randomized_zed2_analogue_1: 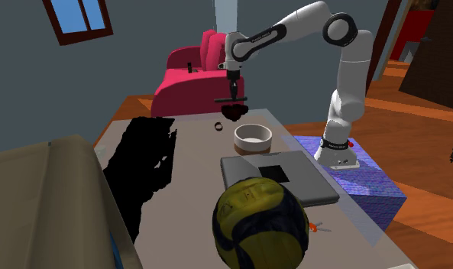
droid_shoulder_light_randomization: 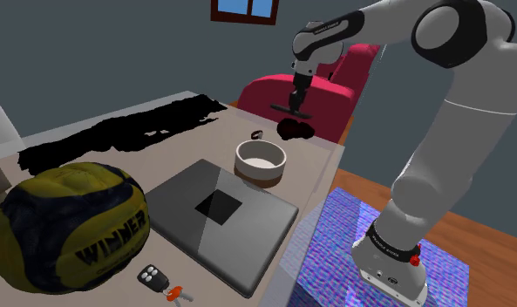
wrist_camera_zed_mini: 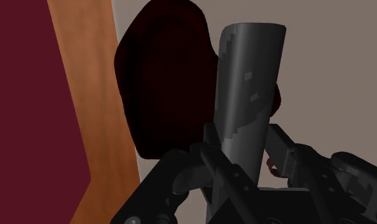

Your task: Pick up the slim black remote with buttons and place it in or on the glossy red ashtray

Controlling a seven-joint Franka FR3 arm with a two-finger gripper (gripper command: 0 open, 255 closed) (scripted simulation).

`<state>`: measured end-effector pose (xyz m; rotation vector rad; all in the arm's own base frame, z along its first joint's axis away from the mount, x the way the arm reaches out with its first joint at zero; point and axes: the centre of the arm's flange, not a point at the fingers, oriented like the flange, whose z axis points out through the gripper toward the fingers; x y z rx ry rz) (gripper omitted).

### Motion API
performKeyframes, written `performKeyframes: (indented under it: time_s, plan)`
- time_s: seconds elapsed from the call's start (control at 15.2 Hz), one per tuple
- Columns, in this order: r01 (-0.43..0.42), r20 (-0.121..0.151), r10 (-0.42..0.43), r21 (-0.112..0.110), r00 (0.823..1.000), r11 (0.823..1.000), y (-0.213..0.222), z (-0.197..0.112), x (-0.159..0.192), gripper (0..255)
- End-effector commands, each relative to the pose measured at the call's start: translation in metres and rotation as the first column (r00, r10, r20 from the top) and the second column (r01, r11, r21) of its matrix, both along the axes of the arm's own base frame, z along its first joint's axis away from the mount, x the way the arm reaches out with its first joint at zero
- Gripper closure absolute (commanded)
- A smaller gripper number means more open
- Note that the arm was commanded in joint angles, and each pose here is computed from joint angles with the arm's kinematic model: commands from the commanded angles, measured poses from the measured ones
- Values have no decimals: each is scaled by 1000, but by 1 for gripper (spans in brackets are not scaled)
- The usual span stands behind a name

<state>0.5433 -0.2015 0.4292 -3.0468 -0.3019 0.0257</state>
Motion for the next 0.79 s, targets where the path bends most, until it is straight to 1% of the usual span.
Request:
performKeyframes:
  time_s: [0.0,0.07,0.73]
  plan:
    - [-2,0,2,0,1000,1000,-24,-1,-8,255]
    - [-2,0,2,0,1000,1000,-42,-1,-13,255]
    - [-2,0,2,0,1000,1000,-42,-54,-13,255]
